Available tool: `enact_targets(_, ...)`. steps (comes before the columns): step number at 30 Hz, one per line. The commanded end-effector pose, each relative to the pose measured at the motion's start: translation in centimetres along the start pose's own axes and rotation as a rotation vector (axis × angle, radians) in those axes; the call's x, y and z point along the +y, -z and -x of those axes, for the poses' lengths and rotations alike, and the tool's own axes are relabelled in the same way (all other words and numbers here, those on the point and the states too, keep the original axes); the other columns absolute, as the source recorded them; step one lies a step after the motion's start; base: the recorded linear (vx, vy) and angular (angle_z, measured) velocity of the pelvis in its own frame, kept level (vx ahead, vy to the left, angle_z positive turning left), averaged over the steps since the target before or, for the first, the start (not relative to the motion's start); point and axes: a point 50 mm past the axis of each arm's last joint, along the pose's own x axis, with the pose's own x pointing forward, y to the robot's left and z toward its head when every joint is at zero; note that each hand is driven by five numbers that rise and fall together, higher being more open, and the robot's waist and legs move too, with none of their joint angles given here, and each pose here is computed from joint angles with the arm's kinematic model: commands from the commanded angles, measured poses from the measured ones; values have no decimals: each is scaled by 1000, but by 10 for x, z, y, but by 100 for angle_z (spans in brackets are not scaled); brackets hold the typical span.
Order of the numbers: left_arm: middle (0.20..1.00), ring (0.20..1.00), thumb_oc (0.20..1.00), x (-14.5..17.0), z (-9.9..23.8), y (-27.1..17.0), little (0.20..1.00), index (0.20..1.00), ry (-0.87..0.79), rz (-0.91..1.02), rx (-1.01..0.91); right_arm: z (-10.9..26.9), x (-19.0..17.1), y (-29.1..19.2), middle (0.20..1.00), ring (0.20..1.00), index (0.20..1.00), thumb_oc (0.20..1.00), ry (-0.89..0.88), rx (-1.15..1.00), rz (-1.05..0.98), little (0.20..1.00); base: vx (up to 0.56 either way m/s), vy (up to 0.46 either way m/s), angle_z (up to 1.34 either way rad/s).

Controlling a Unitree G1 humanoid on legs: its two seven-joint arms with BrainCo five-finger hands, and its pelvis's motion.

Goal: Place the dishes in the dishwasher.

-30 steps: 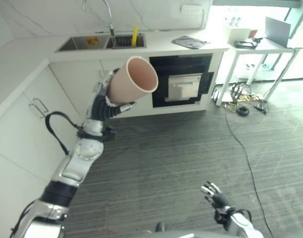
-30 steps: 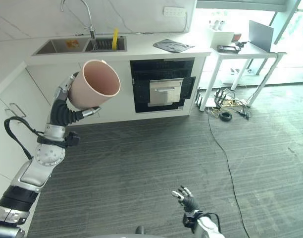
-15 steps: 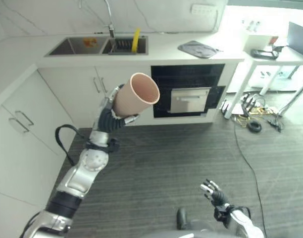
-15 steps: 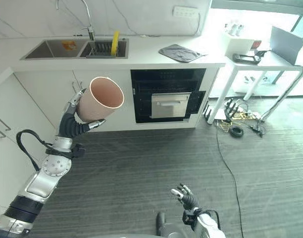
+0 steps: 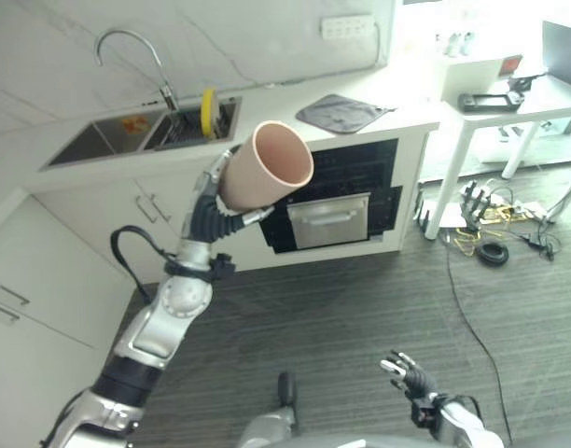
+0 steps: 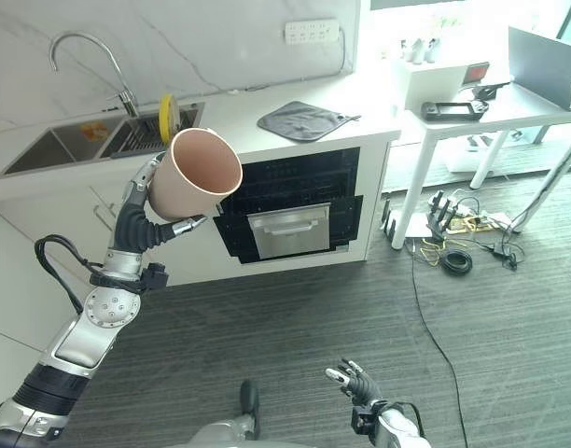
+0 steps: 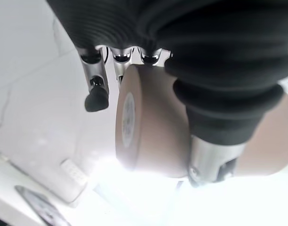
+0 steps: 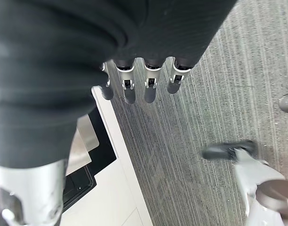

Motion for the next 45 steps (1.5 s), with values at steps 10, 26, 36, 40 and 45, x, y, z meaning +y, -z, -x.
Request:
enact_targets(10, 200, 200, 200, 19, -21, -4, 200, 200, -51, -8, -76, 0, 2, 3, 1000, 1000, 1000, 1000, 32, -24, -26, 1000, 341, 285, 5)
enact_targets(26, 200, 200, 200, 12, -24, -9, 200, 200, -36, -63, -99, 0, 16, -3, 1000, 1000, 1000, 1000, -2, -58, -37, 1000, 155, 81, 19)
enact_targets(36, 200, 200, 200, 17, -15, -9, 200, 200, -17, -32, -77, 1, 14, 4, 1000, 1000, 1000, 1000, 2, -29, -48, 1000, 82, -273, 17)
enact_targets(40, 200, 200, 200, 18, -16, -12, 200, 200, -20, -4, -95, 2, 9, 0, 1000, 1000, 1000, 1000, 7, -50, -25, 1000, -49, -149, 14)
enact_targets(45, 200, 200, 200, 18, -16, -17, 200, 200, -7, 6, -127, 2, -3, -7, 1000, 1000, 1000, 1000, 22, -89, -32, 1000, -14, 78, -10)
